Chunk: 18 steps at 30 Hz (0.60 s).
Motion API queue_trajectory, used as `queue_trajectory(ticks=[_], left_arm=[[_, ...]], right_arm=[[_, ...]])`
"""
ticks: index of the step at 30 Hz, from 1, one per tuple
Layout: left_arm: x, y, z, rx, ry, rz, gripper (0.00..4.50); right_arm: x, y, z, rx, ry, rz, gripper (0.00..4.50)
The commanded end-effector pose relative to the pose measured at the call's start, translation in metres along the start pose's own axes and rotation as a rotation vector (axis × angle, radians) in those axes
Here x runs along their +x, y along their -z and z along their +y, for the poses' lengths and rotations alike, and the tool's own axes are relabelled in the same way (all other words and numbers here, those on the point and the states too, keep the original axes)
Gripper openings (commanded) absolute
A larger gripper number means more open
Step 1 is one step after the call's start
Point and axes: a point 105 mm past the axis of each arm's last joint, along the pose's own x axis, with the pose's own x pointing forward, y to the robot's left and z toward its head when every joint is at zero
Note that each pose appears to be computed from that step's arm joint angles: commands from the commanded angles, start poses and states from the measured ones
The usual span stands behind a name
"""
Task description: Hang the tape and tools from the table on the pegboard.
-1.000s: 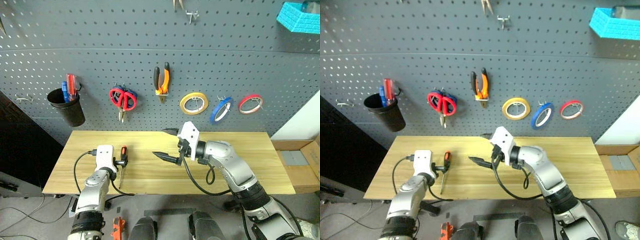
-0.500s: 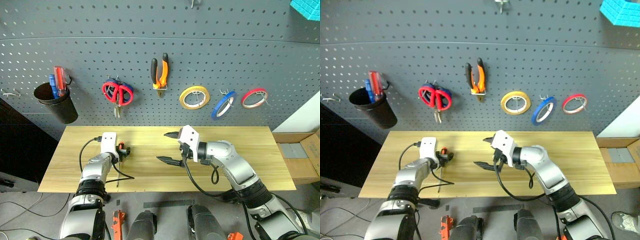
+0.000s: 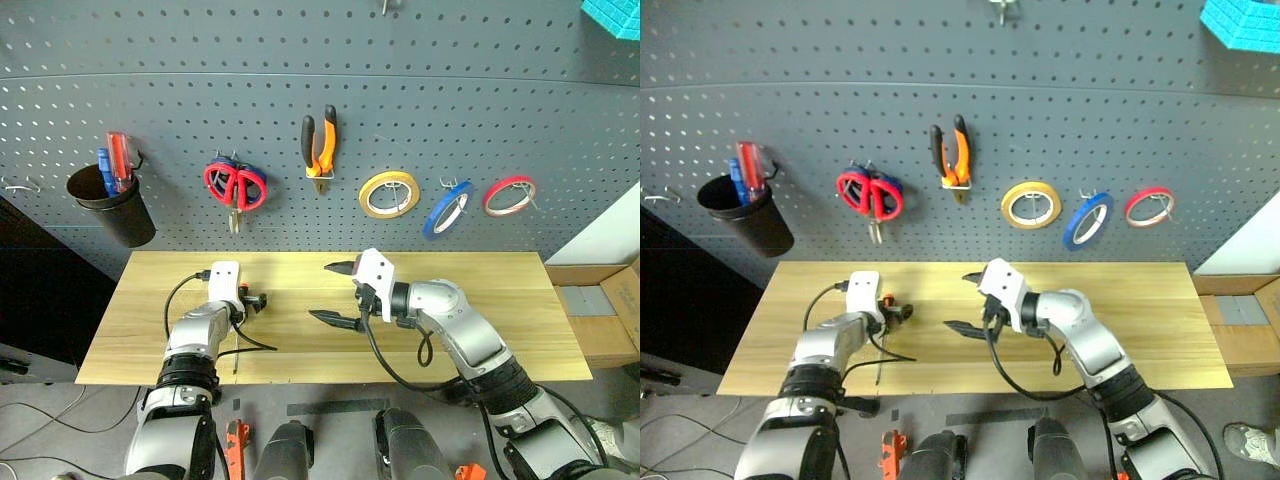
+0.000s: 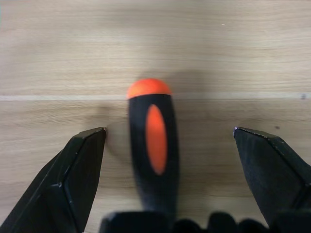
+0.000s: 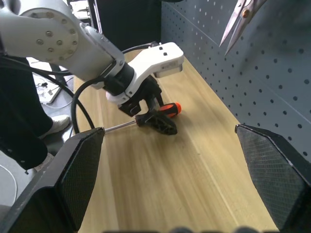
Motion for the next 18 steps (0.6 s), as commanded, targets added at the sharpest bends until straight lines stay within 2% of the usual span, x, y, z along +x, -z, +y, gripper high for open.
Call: queue_trajectory(ticks=[1, 2, 5, 13, 14, 18], left_arm=[[-0.003, -0.001, 0.0, -0.016, -0.004, -0.012, 4.47], [-0.004, -0.001, 0.0, -0.018, -0.006, -0.012, 4.47], [-0.005, -0.001, 0.003, -0.022, -0.017, -0.018, 3.91], [-0.007, -0.007, 0.006, -0.022, -0.025, -0.035, 1.1], [-0.006, -0.008, 0.005, -0.022, -0.025, -0.037, 0.91], [-0.007, -0.014, 0.004, -0.021, -0.021, -0.054, 0.91]], right_arm=[[0.002, -0.011, -0.003, -0.04, 0.008, -0.038, 4.5], [0.003, -0.011, -0.003, -0.04, 0.01, -0.041, 4.5], [0.003, -0.01, -0.004, -0.041, 0.012, -0.043, 4.5], [0.003, -0.008, -0.006, -0.044, 0.025, -0.043, 4.5], [0.003, -0.008, -0.006, -0.045, 0.025, -0.043, 4.5], [0.003, -0.009, -0.007, -0.048, 0.025, -0.05, 4.5]])
